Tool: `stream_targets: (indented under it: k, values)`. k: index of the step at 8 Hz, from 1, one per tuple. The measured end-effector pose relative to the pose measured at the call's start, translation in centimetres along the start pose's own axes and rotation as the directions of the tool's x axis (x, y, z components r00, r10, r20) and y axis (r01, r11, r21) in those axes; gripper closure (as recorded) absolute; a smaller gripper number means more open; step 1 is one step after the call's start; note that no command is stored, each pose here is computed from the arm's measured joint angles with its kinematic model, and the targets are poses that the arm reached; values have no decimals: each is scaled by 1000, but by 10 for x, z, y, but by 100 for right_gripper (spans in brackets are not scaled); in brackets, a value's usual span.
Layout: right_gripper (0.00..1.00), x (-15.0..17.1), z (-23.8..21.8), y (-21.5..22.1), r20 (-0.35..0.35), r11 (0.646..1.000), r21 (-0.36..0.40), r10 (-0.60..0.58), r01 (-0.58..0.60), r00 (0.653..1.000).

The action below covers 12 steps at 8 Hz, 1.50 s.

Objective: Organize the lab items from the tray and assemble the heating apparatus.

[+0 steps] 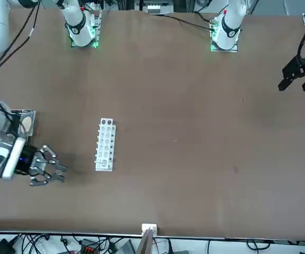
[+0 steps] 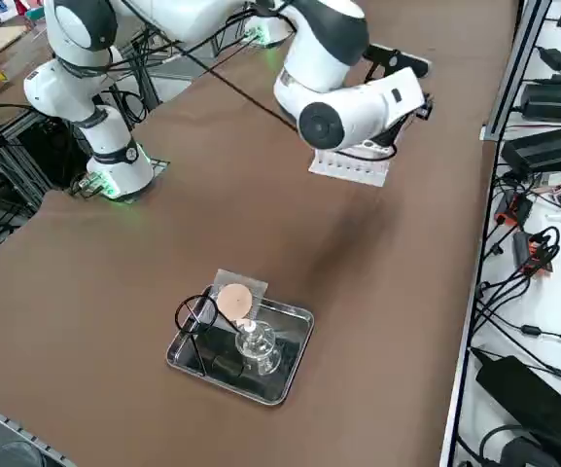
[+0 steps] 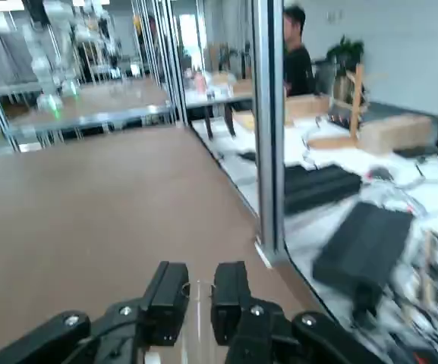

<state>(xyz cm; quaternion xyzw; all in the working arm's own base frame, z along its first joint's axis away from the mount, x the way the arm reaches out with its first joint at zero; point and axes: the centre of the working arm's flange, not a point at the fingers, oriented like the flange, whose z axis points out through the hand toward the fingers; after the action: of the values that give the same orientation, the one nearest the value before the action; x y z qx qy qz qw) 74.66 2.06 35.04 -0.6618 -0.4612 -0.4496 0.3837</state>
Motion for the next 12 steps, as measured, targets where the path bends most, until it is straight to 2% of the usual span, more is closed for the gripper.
stream_targets:
  k: [2,4,6,8,12]
  values:
    - [78,-4,23,-4,-77,999,20,43,-42,996]
    - [78,0,25,-8,-153,996,70,64,-54,986]
    - [78,-10,34,-14,-216,991,127,70,-43,974]
    - [78,-26,48,-23,-246,986,165,58,-17,968]
    - [78,-46,92,-36,-304,983,181,26,31,952]
